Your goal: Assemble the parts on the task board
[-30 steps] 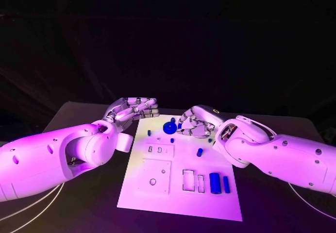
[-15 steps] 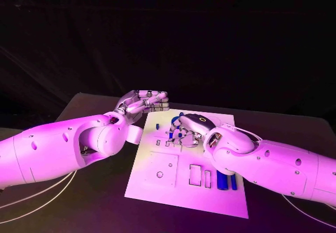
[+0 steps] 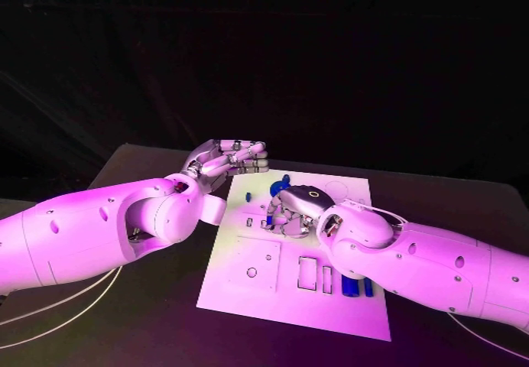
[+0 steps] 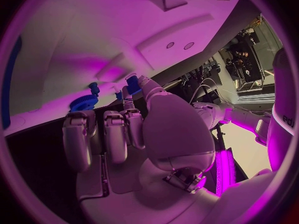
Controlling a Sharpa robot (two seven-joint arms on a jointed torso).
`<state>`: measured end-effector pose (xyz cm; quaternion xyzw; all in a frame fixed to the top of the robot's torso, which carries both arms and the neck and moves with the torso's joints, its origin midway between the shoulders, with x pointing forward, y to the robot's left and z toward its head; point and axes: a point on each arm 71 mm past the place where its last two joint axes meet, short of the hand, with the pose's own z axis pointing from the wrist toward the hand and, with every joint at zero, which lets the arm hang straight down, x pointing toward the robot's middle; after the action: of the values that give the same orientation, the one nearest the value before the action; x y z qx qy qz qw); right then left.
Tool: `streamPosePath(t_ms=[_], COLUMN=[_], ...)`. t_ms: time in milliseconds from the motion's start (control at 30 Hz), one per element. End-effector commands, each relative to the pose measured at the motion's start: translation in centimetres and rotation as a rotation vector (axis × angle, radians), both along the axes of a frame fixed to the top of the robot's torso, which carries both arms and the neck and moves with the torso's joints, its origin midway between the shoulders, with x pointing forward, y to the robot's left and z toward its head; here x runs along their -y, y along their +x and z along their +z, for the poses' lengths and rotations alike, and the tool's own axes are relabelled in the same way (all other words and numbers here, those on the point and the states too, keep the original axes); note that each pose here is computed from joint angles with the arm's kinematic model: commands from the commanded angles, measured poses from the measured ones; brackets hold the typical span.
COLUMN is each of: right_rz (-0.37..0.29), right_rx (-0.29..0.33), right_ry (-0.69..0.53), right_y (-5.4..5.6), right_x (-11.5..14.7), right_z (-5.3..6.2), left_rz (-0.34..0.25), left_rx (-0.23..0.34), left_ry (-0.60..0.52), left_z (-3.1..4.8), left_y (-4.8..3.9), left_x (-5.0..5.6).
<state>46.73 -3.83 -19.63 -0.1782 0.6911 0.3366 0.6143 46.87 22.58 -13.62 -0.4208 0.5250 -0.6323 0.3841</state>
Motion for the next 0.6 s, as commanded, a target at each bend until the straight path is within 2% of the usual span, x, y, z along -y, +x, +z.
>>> streamPosePath(t_ms=[33,600], right_rz=[-0.005,-0.022], right_rx=[0.009,0.012], right_ry=[-0.046,-0.07], right_y=[0.0,0.12], right_x=[0.02,0.71], right_z=[-0.33,-0.82], left_rz=[-0.021,-0.019], left_rx=[0.01,0.009], left_ry=[-0.012,-0.01], left_z=[0.14,0.13], left_y=[-0.09,-0.06], left_x=[0.24,0.11])
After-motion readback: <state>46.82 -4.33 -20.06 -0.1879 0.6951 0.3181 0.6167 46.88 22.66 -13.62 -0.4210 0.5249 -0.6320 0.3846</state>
